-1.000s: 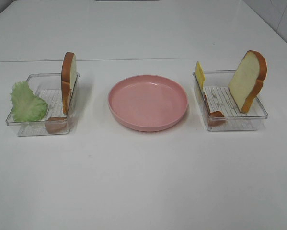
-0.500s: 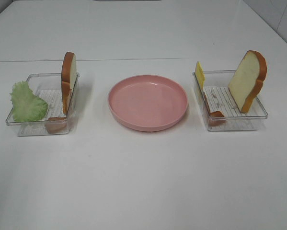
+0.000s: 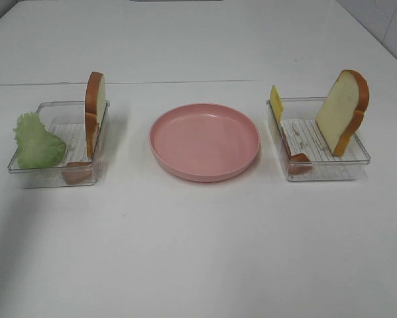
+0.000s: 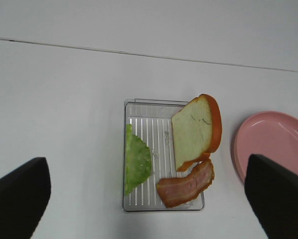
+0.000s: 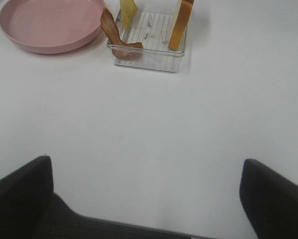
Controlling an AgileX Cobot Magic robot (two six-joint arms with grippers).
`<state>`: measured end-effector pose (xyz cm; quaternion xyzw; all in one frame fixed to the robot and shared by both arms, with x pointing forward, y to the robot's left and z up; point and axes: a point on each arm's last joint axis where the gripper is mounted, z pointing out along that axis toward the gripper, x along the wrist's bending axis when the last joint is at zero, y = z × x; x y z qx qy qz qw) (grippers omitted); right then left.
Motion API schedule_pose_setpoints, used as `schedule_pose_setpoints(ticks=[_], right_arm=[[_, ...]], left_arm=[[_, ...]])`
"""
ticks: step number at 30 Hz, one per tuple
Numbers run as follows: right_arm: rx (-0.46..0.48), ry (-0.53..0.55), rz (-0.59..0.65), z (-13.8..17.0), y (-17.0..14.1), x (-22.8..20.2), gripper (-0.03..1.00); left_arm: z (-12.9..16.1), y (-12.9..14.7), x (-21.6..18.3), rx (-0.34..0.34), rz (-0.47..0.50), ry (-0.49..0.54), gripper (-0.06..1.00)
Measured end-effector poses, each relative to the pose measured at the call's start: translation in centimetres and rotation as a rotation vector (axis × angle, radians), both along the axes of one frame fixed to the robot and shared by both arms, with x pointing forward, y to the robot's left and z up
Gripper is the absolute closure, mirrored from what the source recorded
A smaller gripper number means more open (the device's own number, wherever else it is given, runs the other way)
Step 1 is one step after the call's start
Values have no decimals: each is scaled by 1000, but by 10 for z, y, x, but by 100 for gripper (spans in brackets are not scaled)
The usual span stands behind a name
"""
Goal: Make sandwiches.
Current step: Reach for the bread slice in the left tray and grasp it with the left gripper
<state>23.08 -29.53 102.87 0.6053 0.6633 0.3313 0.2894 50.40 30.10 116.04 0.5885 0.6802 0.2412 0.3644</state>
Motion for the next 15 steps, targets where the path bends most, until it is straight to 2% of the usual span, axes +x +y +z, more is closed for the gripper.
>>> schedule_pose_setpoints(ticks=[4, 6, 7, 11, 12, 15], right_arm=[[0, 0, 0, 0, 0, 0, -2], [0, 0, 0, 0, 0, 0, -2], [0, 0, 0, 0, 0, 0, -2], [0, 0, 0, 0, 0, 0, -2], [0, 0, 0, 0, 0, 0, -2], [0, 0, 0, 0, 0, 0, -2]], left_arm=[[-10, -15, 49, -11, -54, 60, -4], [-11, -18, 57, -11, -66, 64, -4], [-21, -29, 76, -11, -95, 94, -4], [-31, -44, 98, -8, -135, 126, -4], [-41, -56, 112, -10, -158, 158, -4], [-55, -72, 131, -12, -166, 209, -4]])
